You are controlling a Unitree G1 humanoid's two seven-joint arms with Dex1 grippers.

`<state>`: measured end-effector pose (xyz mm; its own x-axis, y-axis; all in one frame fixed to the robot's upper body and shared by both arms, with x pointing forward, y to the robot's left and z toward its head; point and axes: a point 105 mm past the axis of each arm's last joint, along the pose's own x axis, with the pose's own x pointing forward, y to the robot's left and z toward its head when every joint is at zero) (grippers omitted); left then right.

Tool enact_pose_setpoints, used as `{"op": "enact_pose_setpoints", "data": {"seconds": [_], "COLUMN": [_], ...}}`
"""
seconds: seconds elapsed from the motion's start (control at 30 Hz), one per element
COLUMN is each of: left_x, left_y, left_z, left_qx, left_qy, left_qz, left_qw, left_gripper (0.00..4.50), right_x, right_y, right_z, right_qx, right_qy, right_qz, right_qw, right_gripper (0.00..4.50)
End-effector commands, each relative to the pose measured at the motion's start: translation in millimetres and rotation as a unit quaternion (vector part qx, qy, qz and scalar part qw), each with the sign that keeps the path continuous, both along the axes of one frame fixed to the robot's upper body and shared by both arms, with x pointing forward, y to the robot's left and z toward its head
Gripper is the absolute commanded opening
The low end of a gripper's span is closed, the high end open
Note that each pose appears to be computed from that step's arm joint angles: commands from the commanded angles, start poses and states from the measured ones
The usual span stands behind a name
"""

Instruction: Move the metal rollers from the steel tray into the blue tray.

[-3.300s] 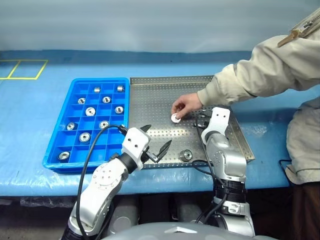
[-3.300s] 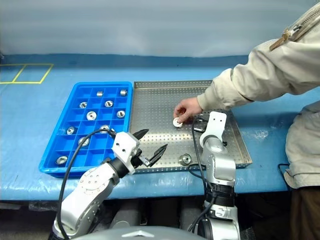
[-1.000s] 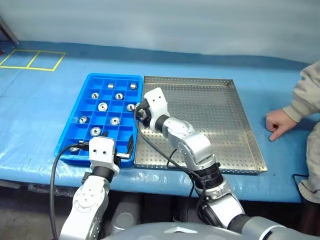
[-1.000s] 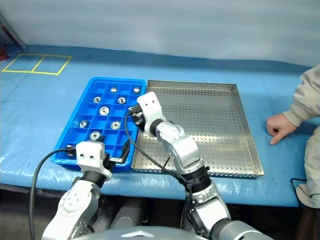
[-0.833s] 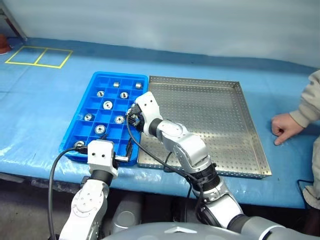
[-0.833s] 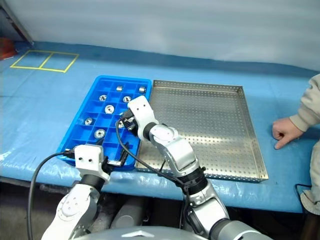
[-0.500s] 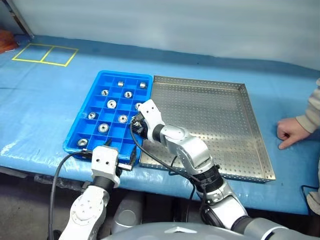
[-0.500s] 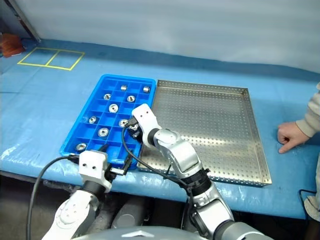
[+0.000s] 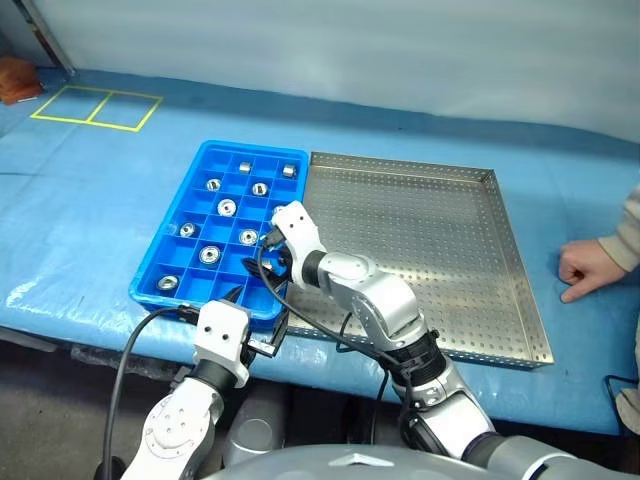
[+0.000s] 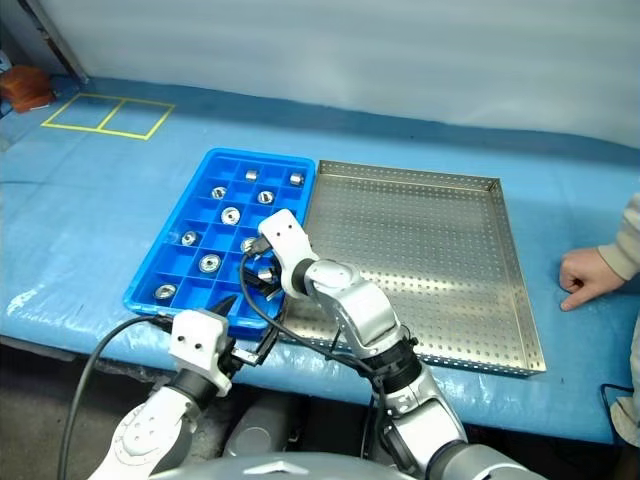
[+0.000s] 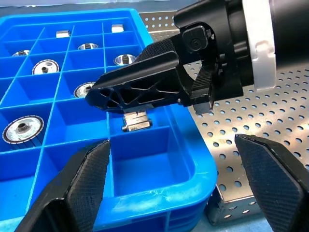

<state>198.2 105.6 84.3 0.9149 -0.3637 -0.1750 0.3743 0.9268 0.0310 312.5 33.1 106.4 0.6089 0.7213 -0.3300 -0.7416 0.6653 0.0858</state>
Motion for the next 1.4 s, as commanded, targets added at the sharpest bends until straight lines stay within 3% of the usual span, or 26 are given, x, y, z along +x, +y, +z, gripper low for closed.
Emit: {"op": "enact_pose_setpoints", "data": {"seconds": [0.03,0.17,0.37,0.7,1.07,1.17,1.4], "left_x": [2.0,4.7,5.9,8.5,8.8,8.7,8.4], "left_y": [-6.8,-14.7,-29.2,-42.6,-45.2,-43.9,-40.8], "left_z": [3.9,2.7,2.9,6.1,7.9,8.1,8.7], "left_qx": [-0.006,-0.001,-0.001,-0.015,-0.023,-0.023,-0.021], "left_qy": [-0.015,-0.016,-0.011,-0.01,-0.006,-0.006,-0.007], "left_qz": [-0.033,-0.071,-0.13,-0.159,-0.149,-0.143,-0.137], "left_qw": [0.999,0.997,0.991,0.987,0.989,0.989,0.99], "left_gripper": [4.5,4.5,4.5,4.5,4.5,4.5,4.5], "right_x": [4.9,-3.9,-27.9,-58.2,-78.7,-87.1,-87.1], "right_y": [-33.6,-67.3,-101.0,-149.2,-157.6,-151.9,-145.0], "right_z": [23.6,27.4,17.0,-27.5,-51.5,-55.8,-53.6], "right_qx": [0.008,-0.027,-0.076,-0.106,-0.125,-0.127,-0.122], "right_qy": [-0.034,-0.03,0.043,0.133,0.183,0.195,0.199], "right_qz": [-0.05,-0.09,-0.142,-0.217,-0.22,-0.198,-0.184], "right_qw": [0.998,0.995,0.986,0.961,0.95,0.952,0.955], "right_gripper": [4.47,4.47,4.47,4.47,4.47,3.93,1.67]}}
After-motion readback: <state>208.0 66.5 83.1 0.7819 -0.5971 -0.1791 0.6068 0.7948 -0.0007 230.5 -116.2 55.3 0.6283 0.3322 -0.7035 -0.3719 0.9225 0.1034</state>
